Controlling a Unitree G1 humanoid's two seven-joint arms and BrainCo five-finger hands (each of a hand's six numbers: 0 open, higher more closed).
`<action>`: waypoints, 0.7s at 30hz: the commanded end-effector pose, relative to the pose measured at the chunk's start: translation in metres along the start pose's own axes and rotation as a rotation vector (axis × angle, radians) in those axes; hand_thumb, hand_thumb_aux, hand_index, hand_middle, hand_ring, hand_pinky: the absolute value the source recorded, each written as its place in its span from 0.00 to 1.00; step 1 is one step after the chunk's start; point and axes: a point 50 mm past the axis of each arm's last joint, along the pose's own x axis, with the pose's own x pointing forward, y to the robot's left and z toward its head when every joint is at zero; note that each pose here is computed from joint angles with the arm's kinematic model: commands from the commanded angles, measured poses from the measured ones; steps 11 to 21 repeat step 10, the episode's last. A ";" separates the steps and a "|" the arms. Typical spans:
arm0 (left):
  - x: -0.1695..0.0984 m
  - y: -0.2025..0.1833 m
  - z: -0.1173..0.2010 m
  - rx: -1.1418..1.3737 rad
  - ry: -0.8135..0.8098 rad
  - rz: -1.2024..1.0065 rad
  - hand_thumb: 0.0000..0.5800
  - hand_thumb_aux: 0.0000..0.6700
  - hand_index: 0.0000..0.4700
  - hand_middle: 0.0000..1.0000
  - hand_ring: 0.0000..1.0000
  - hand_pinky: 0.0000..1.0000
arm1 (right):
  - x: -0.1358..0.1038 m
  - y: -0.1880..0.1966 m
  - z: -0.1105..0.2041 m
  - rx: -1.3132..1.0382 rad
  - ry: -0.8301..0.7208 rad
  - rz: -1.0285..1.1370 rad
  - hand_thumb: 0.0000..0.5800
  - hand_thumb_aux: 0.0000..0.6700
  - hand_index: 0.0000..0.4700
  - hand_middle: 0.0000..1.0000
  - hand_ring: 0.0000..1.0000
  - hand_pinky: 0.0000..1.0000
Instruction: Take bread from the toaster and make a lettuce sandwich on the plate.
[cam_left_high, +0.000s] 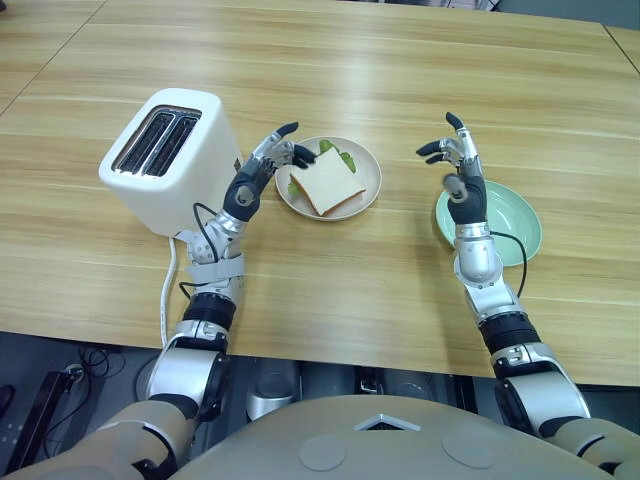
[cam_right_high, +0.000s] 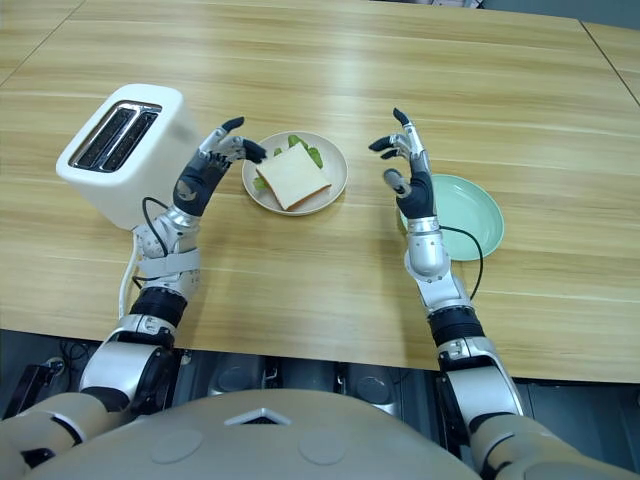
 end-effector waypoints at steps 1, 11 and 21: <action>-0.002 -0.002 -0.002 -0.009 0.013 0.041 0.00 0.00 0.00 0.00 0.00 0.00 | -0.003 -0.003 0.001 0.010 0.016 -0.020 0.00 0.00 0.00 0.00 0.00 0.00; -0.003 -0.009 -0.006 -0.012 0.027 0.085 0.00 0.00 0.00 0.00 0.00 0.00 | -0.002 0.005 -0.001 0.032 0.031 -0.021 0.00 0.00 0.00 0.00 0.00 0.00; -0.003 -0.009 -0.006 -0.012 0.027 0.085 0.00 0.00 0.00 0.00 0.00 0.00 | -0.002 0.005 -0.001 0.032 0.031 -0.021 0.00 0.00 0.00 0.00 0.00 0.00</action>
